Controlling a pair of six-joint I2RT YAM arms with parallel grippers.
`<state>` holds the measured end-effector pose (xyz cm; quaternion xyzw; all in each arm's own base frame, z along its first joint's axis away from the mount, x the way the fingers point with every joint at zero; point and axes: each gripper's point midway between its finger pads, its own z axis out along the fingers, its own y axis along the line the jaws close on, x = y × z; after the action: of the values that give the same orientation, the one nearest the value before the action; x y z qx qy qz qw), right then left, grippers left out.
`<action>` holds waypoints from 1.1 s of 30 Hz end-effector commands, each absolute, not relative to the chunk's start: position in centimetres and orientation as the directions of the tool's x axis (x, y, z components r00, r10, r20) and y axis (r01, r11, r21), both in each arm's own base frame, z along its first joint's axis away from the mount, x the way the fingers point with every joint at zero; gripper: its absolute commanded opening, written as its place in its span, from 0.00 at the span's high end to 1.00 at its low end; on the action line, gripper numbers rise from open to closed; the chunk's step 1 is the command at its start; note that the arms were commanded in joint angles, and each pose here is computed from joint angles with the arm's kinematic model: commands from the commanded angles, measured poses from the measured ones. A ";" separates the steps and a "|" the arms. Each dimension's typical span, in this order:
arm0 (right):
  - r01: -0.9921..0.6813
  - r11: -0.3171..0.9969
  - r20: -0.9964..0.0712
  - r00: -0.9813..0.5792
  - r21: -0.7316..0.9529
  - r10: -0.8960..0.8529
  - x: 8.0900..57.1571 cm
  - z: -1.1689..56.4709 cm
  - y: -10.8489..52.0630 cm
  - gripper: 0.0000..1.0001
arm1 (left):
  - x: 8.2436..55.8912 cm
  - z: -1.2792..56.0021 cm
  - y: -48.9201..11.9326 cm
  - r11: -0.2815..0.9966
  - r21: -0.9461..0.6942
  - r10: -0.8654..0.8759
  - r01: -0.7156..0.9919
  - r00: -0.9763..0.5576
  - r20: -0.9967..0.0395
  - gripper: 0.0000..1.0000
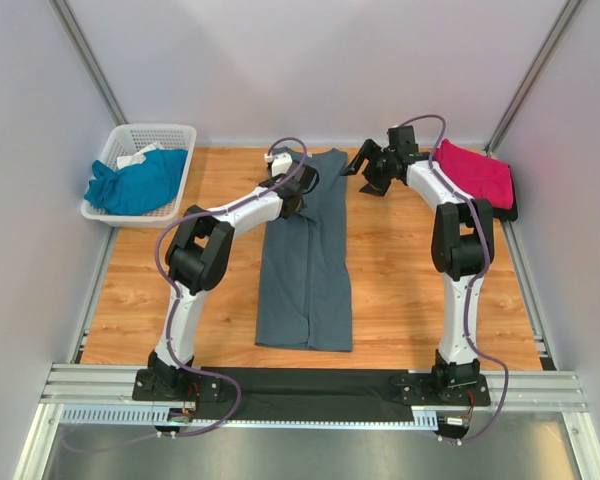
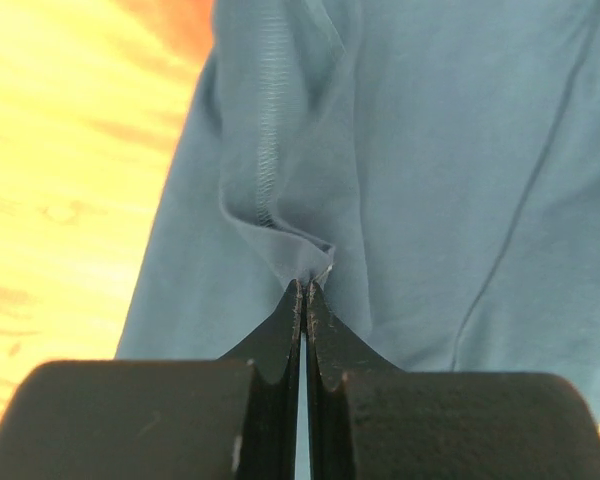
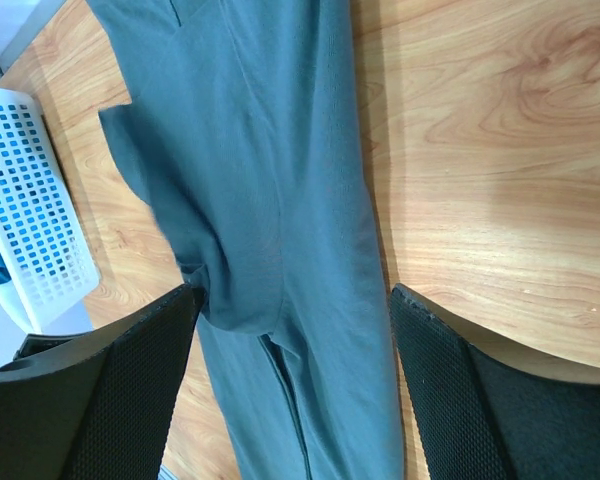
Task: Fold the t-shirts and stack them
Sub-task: Fold the tshirt
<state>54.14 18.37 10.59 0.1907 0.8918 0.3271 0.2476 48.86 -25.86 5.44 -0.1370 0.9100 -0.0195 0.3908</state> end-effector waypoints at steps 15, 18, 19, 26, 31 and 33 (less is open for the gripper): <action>0.165 0.711 -0.311 -0.816 0.683 0.487 54.2 9.9 19.4 0.19 | 46.3 7.3 -23.7 0.869 -0.228 -0.471 -0.439 -0.597 -0.649 1.00; 0.166 0.713 -0.308 -0.818 0.682 0.486 54.1 9.8 19.4 0.19 | 46.1 6.9 -23.9 0.868 -0.228 -0.476 -0.440 -0.609 -0.635 1.00; 0.167 0.713 -0.309 -0.817 0.681 0.486 54.2 9.7 19.3 0.20 | 45.9 6.8 -24.0 0.869 -0.227 -0.476 -0.440 -0.615 -0.629 1.00; 0.112 0.748 -0.348 -0.834 0.654 0.429 54.1 10.5 20.0 0.20 | 44.9 7.9 -24.0 0.852 -0.258 -0.511 -0.455 -0.617 -0.599 0.58; 0.043 0.778 -0.401 -0.838 0.627 0.370 54.1 11.6 21.5 0.19 | 44.8 11.6 -21.8 0.823 -0.289 -0.546 -0.489 -0.539 -0.641 0.39; 0.016 0.785 -0.417 -0.841 0.620 0.346 54.0 11.7 22.4 0.19 | 45.3 12.4 -21.2 0.814 -0.311 -0.561 -0.491 -0.523 -0.641 0.38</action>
<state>53.82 20.75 10.39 0.1411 0.9060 0.3154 0.2445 43.97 -22.76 7.18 -0.2670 0.9022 -0.0182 0.3382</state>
